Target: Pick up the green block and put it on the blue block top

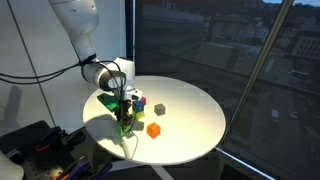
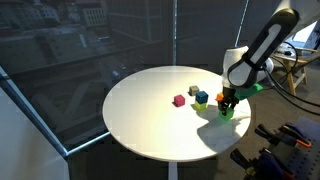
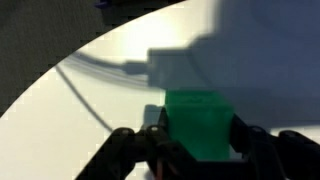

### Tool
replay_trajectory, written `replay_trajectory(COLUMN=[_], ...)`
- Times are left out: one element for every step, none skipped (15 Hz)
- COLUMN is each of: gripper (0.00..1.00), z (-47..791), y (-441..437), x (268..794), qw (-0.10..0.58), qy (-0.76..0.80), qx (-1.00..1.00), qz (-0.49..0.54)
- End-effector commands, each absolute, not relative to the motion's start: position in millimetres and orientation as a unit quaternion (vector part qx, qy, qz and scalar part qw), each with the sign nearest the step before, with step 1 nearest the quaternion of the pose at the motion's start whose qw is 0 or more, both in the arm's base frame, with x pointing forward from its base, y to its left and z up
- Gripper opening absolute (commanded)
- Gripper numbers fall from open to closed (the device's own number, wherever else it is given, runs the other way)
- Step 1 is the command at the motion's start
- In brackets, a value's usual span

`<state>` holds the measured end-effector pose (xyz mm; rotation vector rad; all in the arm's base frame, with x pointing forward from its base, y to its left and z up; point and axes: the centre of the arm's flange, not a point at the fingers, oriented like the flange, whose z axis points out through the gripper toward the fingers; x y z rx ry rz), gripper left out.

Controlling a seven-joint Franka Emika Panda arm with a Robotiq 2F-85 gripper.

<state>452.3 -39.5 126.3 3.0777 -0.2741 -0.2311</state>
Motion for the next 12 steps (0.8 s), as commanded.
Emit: replay_trajectory(gripper=[0.30, 0.30, 0.30, 0.30, 0.30, 0.30, 0.30, 0.30, 0.30, 0.30, 0.30, 0.30], z=[157.4, 163.7, 169.7, 175.9, 181.3, 187.8, 193.3, 200.6, 207.4, 214.0, 220.9, 227.8], y=[-38.9, -38.7, -38.5, -38.2, -37.9, -37.6, -37.3, -36.9, -36.3, -35.7, -35.0, -34.2], x=[455.5, 456.5, 457.5, 458.6, 459.7, 461.3, 462.7, 464.0, 465.4, 466.7, 468.0, 469.0], qw=[0.019, 0.018, 0.018, 0.018, 0.018, 0.017, 0.017, 0.016, 0.015, 0.014, 0.013, 0.013], qy=[-0.076, -0.075, -0.074, -0.073, -0.072, -0.071, -0.071, -0.071, -0.070, -0.069, -0.068, -0.068], qx=[0.994, 0.994, 0.994, 0.994, 0.995, 0.995, 0.995, 0.995, 0.996, 0.996, 0.996, 0.996], qz=[-0.079, -0.078, -0.077, -0.074, -0.073, -0.070, -0.067, -0.064, -0.060, -0.058, -0.054, -0.050])
